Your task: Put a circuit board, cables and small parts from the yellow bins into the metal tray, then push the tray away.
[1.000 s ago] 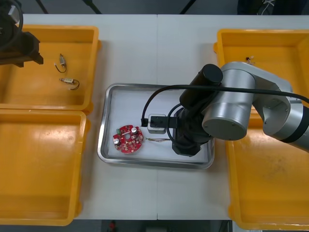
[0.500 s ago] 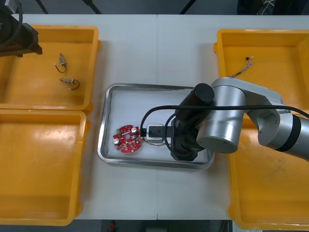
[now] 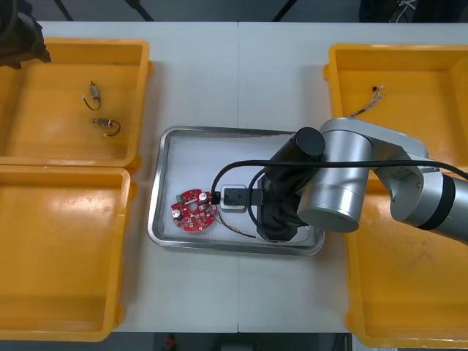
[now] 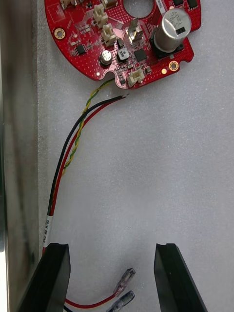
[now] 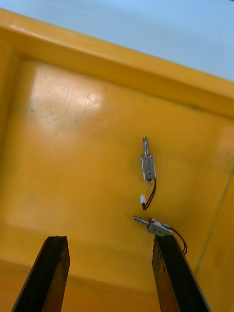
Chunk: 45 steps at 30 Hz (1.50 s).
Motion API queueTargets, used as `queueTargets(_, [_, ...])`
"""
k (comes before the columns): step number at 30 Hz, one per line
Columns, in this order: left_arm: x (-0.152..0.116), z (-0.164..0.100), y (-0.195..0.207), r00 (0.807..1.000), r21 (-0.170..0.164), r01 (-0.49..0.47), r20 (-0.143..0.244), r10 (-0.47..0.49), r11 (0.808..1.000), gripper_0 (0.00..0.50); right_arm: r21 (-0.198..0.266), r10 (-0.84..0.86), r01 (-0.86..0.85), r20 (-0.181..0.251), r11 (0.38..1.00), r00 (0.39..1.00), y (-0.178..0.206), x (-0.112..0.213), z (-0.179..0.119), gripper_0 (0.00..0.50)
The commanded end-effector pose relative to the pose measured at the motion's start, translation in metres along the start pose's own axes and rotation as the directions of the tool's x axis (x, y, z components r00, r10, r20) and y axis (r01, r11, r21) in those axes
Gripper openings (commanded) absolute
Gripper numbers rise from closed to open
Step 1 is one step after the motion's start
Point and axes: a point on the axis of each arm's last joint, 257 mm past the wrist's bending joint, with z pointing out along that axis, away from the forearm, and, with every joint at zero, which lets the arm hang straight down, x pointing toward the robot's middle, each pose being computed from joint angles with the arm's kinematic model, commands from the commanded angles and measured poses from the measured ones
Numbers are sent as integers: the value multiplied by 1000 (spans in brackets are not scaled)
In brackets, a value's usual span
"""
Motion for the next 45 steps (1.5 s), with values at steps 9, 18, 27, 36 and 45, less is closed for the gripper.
queueTargets(9, [-48, 5, -45, 987, 45, 90, 127, -95, 995, 500, -37, 91, -89, 48, 995, 995, -4, -11, -57, 500])
queueTargets(18, [-46, 31, -60, 982, 17, 70, 173, -72, 997, 500, -76, 393, -393, -8, 917, 919, -29, 21, -115, 500])
queueTargets(27, [-46, 65, -66, 974, 37, 94, 202, -100, 995, 500, -16, 700, -700, -33, 714, 714, -57, 72, -158, 500])
queueTargets(36, [-36, 98, -77, 971, 41, 85, 220, -92, 996, 500, 58, 902, -902, 47, 427, 430, -85, 123, -187, 500])
queueTargets(45, [-12, 116, -80, 981, -21, 10, 195, -5, 1000, 500, 177, 982, -975, 115, 132, 153, -112, 165, -191, 500])
